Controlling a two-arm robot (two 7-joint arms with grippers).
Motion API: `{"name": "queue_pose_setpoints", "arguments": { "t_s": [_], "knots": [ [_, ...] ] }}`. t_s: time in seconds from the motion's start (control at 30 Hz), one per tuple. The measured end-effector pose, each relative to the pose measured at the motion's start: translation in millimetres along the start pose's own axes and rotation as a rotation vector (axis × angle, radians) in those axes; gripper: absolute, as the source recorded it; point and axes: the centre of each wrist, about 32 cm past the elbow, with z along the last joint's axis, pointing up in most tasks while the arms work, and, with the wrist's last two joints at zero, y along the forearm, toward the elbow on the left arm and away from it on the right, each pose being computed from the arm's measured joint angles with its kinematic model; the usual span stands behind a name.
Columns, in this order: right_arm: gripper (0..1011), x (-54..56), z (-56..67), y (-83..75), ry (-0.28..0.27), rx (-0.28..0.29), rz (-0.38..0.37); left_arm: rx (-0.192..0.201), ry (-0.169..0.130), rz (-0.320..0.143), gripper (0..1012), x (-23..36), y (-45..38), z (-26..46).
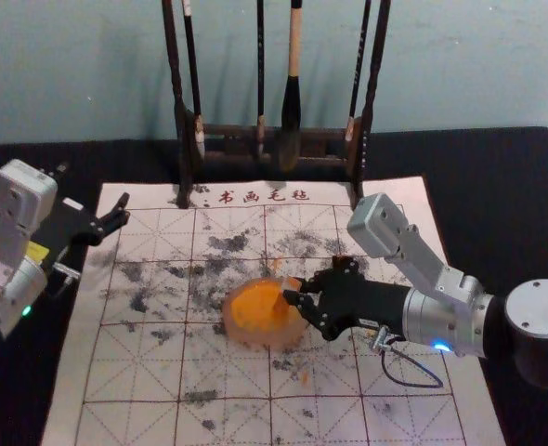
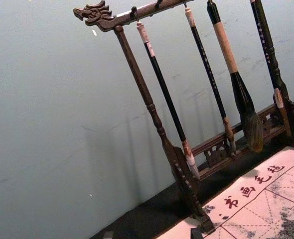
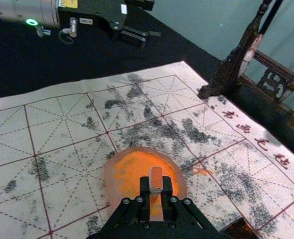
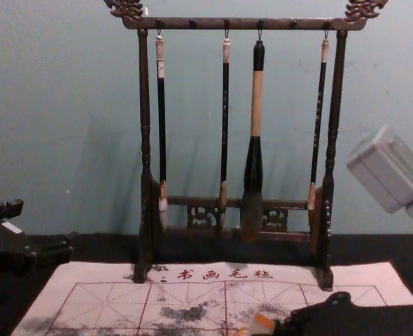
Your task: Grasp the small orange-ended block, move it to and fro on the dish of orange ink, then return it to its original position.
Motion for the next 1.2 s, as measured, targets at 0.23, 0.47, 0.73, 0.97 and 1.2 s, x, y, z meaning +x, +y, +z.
{"name": "queue_pose_setpoints", "arguments": {
  "t_s": [0.23,0.47,0.73,0.97,1.2],
  "knots": [
    [129,-3.9,1.4,0.9,0.002,0.005,0.018,0.0,0.0,0.0,1001,0.0,0.0,0.0],
    [129,-7.0,3.0,7.4,0.005,0.011,0.036,0.0,0.0,0.0,1001,0.0,0.0,0.0],
    [129,-7.9,5.0,16.0,0.006,0.012,0.05,0.0,0.0,0.0,1001,0.0,0.0,0.0],
    [129,-7.9,7.7,23.1,0.008,0.016,0.055,0.0,0.0,0.0,1001,0.0,0.0,0.0],
    [129,-5.9,9.8,29.2,0.008,0.018,0.051,0.0,0.0,0.0,1001,0.0,0.0,0.0]
  ]
}}
